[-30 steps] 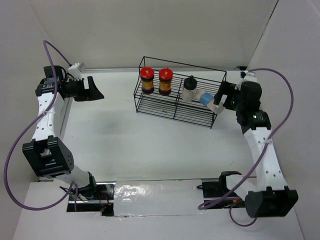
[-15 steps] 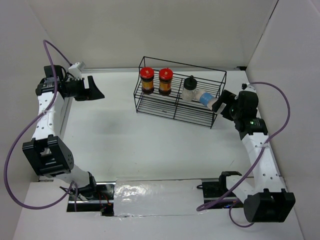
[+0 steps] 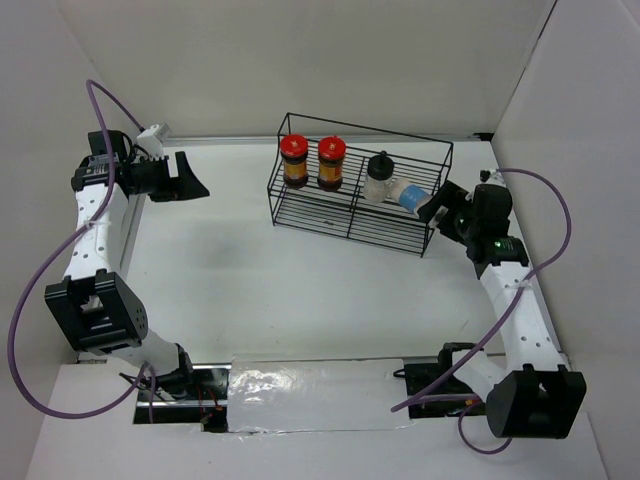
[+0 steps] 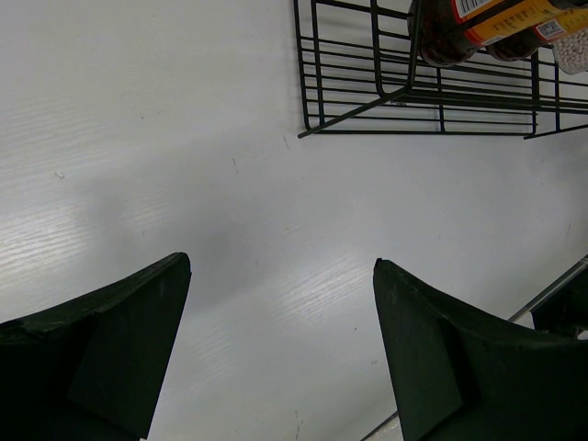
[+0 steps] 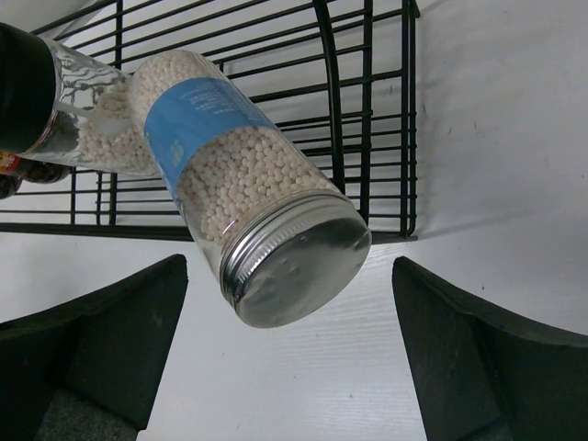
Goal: Organize the condiment bottles
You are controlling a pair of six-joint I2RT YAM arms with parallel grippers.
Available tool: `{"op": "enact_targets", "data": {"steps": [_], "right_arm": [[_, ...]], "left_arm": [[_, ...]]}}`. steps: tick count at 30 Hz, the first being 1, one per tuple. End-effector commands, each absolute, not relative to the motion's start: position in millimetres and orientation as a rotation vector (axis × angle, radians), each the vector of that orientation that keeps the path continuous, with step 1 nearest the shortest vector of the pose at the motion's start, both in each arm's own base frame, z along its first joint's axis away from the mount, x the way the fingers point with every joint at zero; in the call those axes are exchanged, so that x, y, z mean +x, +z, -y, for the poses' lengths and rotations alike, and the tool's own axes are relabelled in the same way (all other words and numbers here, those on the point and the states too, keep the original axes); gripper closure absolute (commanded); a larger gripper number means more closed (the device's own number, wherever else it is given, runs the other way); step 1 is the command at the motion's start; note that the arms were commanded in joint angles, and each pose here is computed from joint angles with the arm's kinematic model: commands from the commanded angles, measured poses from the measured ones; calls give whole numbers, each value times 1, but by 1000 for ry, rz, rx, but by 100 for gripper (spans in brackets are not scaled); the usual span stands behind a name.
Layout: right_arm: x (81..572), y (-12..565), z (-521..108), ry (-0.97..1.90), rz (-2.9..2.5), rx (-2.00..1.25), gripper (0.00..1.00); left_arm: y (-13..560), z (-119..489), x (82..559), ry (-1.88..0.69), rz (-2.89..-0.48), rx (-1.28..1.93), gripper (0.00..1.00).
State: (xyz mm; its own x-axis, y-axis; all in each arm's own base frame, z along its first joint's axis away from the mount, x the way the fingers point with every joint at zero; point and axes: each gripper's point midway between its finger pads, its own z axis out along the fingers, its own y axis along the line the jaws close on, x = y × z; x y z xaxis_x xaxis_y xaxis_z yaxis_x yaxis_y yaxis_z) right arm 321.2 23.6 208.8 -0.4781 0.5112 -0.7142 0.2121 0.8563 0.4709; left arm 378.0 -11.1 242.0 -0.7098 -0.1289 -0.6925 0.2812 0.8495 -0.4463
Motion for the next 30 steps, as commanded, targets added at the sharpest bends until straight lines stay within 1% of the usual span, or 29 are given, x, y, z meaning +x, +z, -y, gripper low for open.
{"op": "enact_targets", "data": {"steps": [1, 6, 8, 11, 12, 16, 17, 19, 20, 22, 23, 25, 26, 30], "right_arm": [[335, 222, -22, 419, -1999, 520, 2], [340, 226, -18, 402, -1982, 506, 6], [342, 225, -18, 405, -1984, 500, 11], [343, 228, -20, 415, -1985, 491, 19], [342, 228, -20, 412, -1988, 491, 24], [336, 230, -17, 381, -1993, 486, 31], [336, 233, -15, 370, -1990, 484, 38], [332, 235, -13, 352, -2001, 480, 47], [332, 240, -12, 339, -1991, 477, 55], [330, 245, -11, 318, -1992, 461, 58], [331, 252, -10, 305, -1984, 449, 64], [330, 255, -10, 276, -2006, 419, 67], [332, 268, -12, 264, -1992, 392, 71], [335, 284, -19, 222, -2058, 241, 76]], "left_arm": [[258, 14, 379, -700, -2214, 134, 7], [258, 13, 379, -699, -2214, 136, 7], [257, 14, 379, -700, -2216, 134, 7], [256, 13, 379, -698, -2220, 131, 7], [256, 13, 379, -700, -2219, 132, 7], [257, 12, 380, -697, -2220, 131, 7], [257, 13, 380, -697, -2218, 134, 7], [257, 13, 381, -703, -2220, 132, 7], [257, 13, 381, -702, -2219, 133, 7], [256, 13, 382, -708, -2220, 131, 7], [256, 13, 383, -704, -2219, 133, 7], [257, 13, 383, -704, -2216, 135, 7], [257, 13, 383, -705, -2217, 133, 7], [258, 12, 384, -705, -2217, 133, 7]]}}
